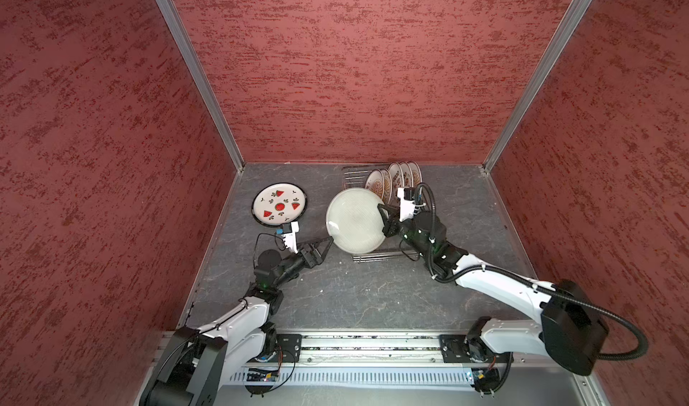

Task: Unload the plates from the dish rack
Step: 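Pull the plain white plate toward the left gripper and close left gripper on its rim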

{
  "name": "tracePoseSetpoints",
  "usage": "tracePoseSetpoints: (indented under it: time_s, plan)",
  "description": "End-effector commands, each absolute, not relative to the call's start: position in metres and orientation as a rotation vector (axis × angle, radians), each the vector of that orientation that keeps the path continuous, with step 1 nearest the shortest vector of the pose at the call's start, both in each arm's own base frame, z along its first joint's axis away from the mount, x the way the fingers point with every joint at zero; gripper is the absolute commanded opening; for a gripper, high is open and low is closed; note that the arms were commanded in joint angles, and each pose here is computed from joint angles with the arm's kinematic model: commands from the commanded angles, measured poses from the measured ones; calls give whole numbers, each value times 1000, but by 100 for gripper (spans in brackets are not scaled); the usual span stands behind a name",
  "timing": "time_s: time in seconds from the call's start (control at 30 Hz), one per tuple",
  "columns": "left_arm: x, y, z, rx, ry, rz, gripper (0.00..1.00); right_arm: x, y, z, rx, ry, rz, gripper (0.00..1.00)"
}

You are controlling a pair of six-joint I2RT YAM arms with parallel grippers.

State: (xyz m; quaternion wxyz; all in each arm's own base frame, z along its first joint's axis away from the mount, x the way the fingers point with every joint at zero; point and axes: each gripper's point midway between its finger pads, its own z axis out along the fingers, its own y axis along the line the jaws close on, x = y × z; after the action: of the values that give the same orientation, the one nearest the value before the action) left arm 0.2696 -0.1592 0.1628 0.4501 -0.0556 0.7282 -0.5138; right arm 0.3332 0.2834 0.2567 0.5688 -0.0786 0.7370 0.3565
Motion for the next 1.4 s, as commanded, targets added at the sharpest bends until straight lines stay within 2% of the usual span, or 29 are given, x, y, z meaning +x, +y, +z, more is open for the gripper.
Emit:
tracePoseSetpoints:
  time_s: [0.0, 0.1, 0.17, 0.27, 0.4, 0.47, 0.53, 0.77, 0.97, 1.2, 1.37]
  plan:
    - [272, -157, 168, -158, 1771, -1289, 95, 323, 300, 328, -158, 1486, 1054, 2]
    - [271, -159, 167, -171, 1774, -1321, 74, 321, 307, 325, -169, 1480, 1094, 2]
    - [272, -157, 165, -191, 1771, -1326, 64, 322, 308, 321, -160, 1481, 1098, 2]
    - [272, -159, 162, -202, 1786, -1338, 55, 324, 308, 315, -146, 1486, 1097, 2]
    - [272, -158, 161, -213, 1787, -1345, 39, 324, 309, 310, -154, 1492, 1099, 2]
    - [272, -157, 160, -222, 1784, -1329, 28, 326, 306, 307, -146, 1497, 1076, 2]
    - [272, -159, 159, -221, 1798, -1322, 22, 328, 302, 305, -130, 1501, 1049, 2]
    - [269, -161, 160, -212, 1809, -1311, 6, 335, 301, 298, -117, 1525, 991, 2]
    - [269, -161, 160, -215, 1817, -1309, 0, 337, 310, 295, -152, 1533, 979, 4]
    - [265, -165, 165, -199, 1808, -1356, 0, 333, 323, 290, -228, 1554, 1011, 29]
    - [256, -167, 173, -190, 1785, -1402, 0, 334, 325, 273, -240, 1600, 998, 35]
